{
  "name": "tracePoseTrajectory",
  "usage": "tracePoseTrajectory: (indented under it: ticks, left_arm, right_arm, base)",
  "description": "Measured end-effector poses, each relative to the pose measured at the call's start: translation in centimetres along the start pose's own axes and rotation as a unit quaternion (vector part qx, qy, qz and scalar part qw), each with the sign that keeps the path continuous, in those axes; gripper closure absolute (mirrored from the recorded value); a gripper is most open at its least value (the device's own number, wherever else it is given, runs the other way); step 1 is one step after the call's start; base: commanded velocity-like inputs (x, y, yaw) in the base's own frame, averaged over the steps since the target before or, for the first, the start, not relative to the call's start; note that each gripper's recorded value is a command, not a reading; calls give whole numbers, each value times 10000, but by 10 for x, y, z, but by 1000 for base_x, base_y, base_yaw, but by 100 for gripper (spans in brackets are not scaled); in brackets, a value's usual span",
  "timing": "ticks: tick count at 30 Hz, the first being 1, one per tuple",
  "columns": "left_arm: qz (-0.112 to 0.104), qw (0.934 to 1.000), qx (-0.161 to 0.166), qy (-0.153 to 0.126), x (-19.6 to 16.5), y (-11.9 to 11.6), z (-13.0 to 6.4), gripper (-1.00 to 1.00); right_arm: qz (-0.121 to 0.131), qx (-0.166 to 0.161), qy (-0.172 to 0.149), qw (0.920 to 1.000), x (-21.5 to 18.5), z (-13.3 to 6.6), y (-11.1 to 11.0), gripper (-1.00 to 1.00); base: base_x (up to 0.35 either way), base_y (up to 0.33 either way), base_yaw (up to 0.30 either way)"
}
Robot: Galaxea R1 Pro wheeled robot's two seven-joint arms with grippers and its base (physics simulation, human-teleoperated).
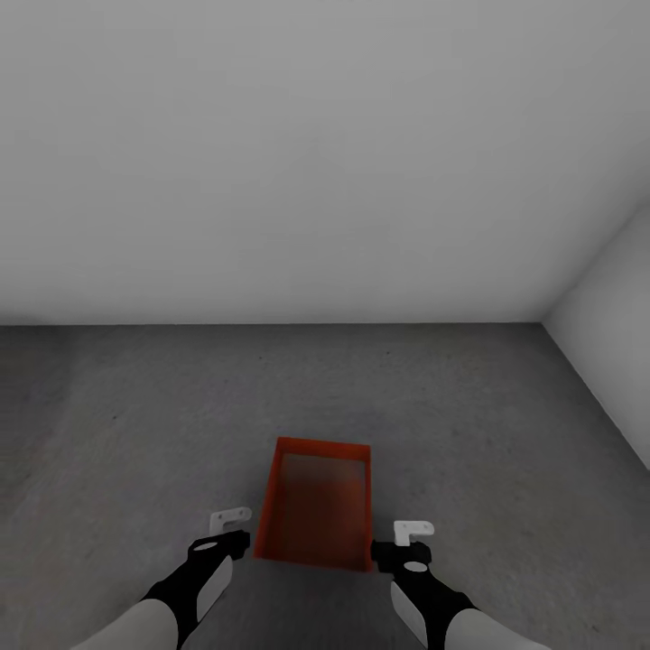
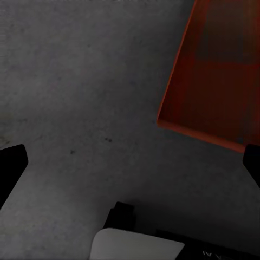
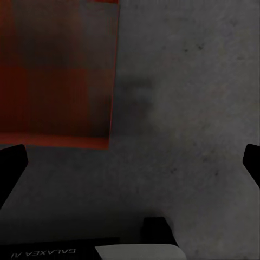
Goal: Move the two storage containers from the living room to the garage. In the garage, place one container on the floor and stack the other container on top of it (either order is fine).
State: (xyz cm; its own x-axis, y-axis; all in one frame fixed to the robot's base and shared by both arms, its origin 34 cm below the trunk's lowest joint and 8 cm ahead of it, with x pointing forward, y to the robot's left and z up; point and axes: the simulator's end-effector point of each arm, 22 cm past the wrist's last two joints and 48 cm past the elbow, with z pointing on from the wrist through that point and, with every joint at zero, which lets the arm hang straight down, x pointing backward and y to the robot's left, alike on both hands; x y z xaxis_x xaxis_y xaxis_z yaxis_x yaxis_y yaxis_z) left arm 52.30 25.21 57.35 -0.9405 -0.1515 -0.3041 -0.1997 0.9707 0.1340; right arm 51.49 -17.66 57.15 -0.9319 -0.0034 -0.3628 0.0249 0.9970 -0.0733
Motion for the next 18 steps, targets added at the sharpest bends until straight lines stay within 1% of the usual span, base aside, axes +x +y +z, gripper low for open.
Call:
tracePoseTrajectory:
  ticks: [7,18]
  left_arm:
    - [-1,10000,1,-3,0,1,-7,-100]
    - [-5,10000,12,-27,-2,0,-7,-100]
  right_arm:
    - [-2,-1,-2,10000,-1,-7,0,-100]
    - [-6,-2,-4,10000,-1,-7,0,-100]
  base:
    - [0,0,0]
    - [0,0,0]
